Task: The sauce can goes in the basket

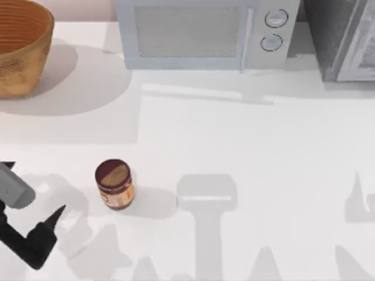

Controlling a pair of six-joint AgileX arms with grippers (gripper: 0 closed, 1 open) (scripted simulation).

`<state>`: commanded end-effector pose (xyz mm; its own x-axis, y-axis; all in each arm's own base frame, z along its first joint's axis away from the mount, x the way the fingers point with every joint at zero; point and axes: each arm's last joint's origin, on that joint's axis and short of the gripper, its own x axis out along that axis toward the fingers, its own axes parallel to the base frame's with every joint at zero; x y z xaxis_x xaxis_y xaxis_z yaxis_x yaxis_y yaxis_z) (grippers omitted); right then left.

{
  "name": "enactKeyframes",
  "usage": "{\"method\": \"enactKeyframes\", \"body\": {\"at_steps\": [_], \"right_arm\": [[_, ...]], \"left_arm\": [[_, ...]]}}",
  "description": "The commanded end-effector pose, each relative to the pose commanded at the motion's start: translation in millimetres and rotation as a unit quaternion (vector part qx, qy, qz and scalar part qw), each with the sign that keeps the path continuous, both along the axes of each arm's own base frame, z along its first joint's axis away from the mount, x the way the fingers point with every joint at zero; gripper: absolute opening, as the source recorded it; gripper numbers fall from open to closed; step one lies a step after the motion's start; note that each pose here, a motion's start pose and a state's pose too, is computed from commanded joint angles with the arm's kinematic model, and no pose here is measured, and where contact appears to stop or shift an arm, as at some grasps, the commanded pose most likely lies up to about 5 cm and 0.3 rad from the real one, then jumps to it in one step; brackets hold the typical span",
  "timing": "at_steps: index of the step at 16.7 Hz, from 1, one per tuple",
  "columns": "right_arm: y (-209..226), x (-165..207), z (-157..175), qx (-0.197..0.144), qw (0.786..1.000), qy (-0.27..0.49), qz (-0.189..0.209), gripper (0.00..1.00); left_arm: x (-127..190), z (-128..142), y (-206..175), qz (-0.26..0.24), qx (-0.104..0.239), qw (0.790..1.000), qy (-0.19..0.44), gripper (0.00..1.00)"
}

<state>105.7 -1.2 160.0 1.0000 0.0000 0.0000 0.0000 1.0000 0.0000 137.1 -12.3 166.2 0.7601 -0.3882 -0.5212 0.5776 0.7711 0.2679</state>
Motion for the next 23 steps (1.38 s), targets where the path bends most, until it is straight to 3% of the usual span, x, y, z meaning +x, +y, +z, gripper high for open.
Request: {"method": "enactKeyframes", "body": {"at_steps": [3,5,8,10,13,16,19,23], "right_arm": [[0.0,0.0,0.0,0.000,1.000,0.000,0.000,1.00],[0.0,0.0,0.0,0.000,1.000,0.000,0.000,1.00],[0.0,0.0,0.0,0.000,1.000,0.000,0.000,1.00],[0.0,0.0,0.0,0.000,1.000,0.000,0.000,1.00],[0.0,0.0,0.0,0.000,1.000,0.000,0.000,1.00],[0.0,0.0,0.0,0.000,1.000,0.000,0.000,1.00],[0.0,0.0,0.0,0.000,1.000,0.000,0.000,1.00],[0.0,0.0,0.0,0.000,1.000,0.000,0.000,1.00]], "left_arm": [[22.5,-3.7,-1.1,-0.140,0.029,0.987,0.079,1.00],[40.9,-9.8,-0.2,-0.233,0.019,0.966,0.114,1.00],[71.2,-26.4,3.9,-0.348,-0.034,0.927,0.132,1.00],[91.0,-42.9,8.6,-0.400,-0.084,0.904,0.123,1.00],[115.9,-73.8,18.0,-0.435,-0.162,0.881,0.089,1.00],[132.4,-106.2,28.1,-0.434,-0.221,0.872,0.047,1.00],[140.7,-131.0,36.5,-0.417,-0.255,0.872,0.013,1.00],[143.6,-142.0,40.5,-0.407,-0.267,0.874,-0.002,1.00]]}}
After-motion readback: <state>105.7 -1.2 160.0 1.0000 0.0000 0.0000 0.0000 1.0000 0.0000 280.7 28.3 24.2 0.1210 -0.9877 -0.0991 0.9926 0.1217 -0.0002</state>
